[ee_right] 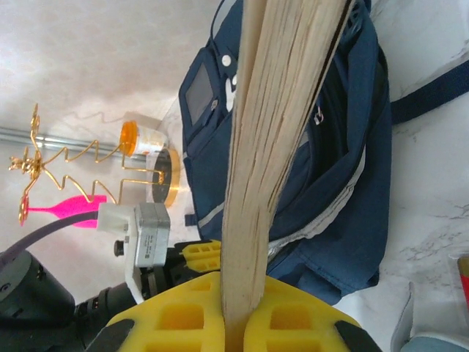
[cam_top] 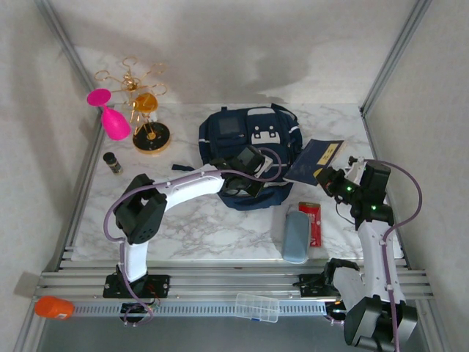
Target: Pack the student bag
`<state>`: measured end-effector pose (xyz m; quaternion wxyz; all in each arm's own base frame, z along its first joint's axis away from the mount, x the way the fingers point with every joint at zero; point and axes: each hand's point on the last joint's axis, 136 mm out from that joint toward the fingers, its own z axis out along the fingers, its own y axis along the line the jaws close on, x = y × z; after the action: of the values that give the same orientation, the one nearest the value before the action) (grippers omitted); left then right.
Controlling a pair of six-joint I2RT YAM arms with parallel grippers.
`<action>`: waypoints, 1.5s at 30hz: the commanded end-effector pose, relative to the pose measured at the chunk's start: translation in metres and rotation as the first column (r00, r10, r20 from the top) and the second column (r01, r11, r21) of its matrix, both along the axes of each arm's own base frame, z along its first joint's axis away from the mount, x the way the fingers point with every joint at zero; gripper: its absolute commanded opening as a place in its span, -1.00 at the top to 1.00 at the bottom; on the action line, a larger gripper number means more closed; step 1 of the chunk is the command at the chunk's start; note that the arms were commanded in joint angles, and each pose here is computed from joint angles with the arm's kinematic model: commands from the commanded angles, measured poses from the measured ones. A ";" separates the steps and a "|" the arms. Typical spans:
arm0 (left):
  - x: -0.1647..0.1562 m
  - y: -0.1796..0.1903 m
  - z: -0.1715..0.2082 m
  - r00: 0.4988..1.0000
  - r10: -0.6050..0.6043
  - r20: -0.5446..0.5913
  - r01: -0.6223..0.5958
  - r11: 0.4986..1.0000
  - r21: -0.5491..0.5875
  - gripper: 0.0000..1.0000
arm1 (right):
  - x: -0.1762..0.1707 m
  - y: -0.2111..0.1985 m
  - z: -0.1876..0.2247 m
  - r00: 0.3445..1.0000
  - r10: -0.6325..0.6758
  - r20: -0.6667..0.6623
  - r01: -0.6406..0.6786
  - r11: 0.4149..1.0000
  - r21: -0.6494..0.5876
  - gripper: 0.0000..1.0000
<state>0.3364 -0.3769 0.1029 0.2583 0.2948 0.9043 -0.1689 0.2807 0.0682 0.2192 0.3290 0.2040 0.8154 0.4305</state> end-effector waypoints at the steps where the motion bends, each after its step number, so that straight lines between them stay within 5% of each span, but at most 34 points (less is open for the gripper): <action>1: 0.002 -0.006 0.023 1.000 -0.013 0.014 0.014 0.999 -0.045 0.95 | -0.004 0.008 0.027 0.994 0.063 0.090 -0.064 0.998 0.002 1.00; 9: 0.018 0.002 0.080 0.990 0.079 0.119 -0.067 0.992 -0.104 1.00 | -0.019 0.016 0.033 0.991 0.112 0.073 -0.113 0.994 0.007 1.00; 20: 0.038 0.031 0.214 0.884 0.349 0.312 -0.232 0.906 -0.355 1.00 | -0.060 0.042 -0.001 0.984 0.179 -0.025 -0.177 0.981 0.077 1.00; 24: 0.039 0.047 0.238 0.835 0.436 0.335 -0.290 0.867 -0.405 1.00 | -0.062 0.059 -0.010 0.973 0.230 -0.024 -0.226 0.967 0.116 1.00; 31: 0.019 0.044 0.263 0.842 0.431 0.325 -0.253 0.847 -0.467 1.00 | -0.069 0.123 -0.024 0.909 0.417 -0.020 -0.410 0.900 0.149 1.00; 38: 0.000 0.057 0.266 0.806 0.494 0.326 -0.313 0.823 -0.473 1.00 | -0.041 0.186 -0.040 0.839 0.543 0.030 -0.543 0.833 0.103 1.00; 41: -0.006 0.063 0.264 0.805 0.513 0.300 -0.330 0.806 -0.492 1.00 | -0.009 0.196 -0.069 0.852 0.522 -0.050 -0.521 0.853 0.024 1.00; 45: -0.010 0.080 0.266 0.772 0.573 0.275 -0.377 0.762 -0.527 1.00 | 0.026 0.200 -0.100 0.864 0.487 -0.131 -0.498 0.864 -0.077 0.73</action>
<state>0.3249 -0.3168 0.3040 0.4717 0.0918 0.8585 -0.1792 0.2729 0.2644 0.1110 0.1085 0.0240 0.8760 0.4693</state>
